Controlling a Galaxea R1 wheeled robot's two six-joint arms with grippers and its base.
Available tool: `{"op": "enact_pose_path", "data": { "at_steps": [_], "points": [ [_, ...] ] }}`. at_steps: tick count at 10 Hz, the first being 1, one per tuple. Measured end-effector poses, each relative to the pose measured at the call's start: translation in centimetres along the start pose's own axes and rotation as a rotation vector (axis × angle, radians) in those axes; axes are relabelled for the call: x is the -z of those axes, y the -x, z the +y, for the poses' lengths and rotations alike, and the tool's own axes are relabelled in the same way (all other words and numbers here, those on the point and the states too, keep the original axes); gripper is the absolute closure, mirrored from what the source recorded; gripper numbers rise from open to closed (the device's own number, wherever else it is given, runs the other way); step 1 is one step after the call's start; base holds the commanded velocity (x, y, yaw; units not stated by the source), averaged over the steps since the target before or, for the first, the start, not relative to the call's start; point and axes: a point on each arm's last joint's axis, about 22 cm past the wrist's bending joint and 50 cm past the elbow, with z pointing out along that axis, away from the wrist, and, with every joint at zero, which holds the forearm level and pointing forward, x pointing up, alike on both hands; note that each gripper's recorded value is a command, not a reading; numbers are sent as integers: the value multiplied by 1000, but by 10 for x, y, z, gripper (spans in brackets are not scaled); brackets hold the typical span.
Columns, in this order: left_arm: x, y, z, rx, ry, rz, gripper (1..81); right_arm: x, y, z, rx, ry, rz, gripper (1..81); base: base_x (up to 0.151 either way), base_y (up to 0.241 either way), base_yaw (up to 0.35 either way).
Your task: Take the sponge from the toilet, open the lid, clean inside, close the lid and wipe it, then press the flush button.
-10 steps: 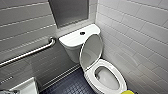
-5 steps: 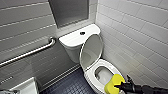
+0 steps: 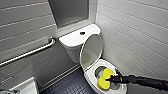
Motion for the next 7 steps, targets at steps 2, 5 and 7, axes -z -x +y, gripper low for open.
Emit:
{"op": "enact_pose_path", "data": {
  "at_steps": [2, 5, 7],
  "points": [
    [0, 0, 0, 0, 0, 0, 10, -8, -33, -22, 45, 13, 11, 811, 0, 0, 0],
    [0, 0, 0, 1, 0, 0, 10, -12, -69, -46, 84, 16, 50, 811, 0, 0, 0],
    [0, 0, 0, 1, 0, -1, 10, -27, -77, -65, 90, -20, 94, 811, 0, 0, 0]
  ]
}}
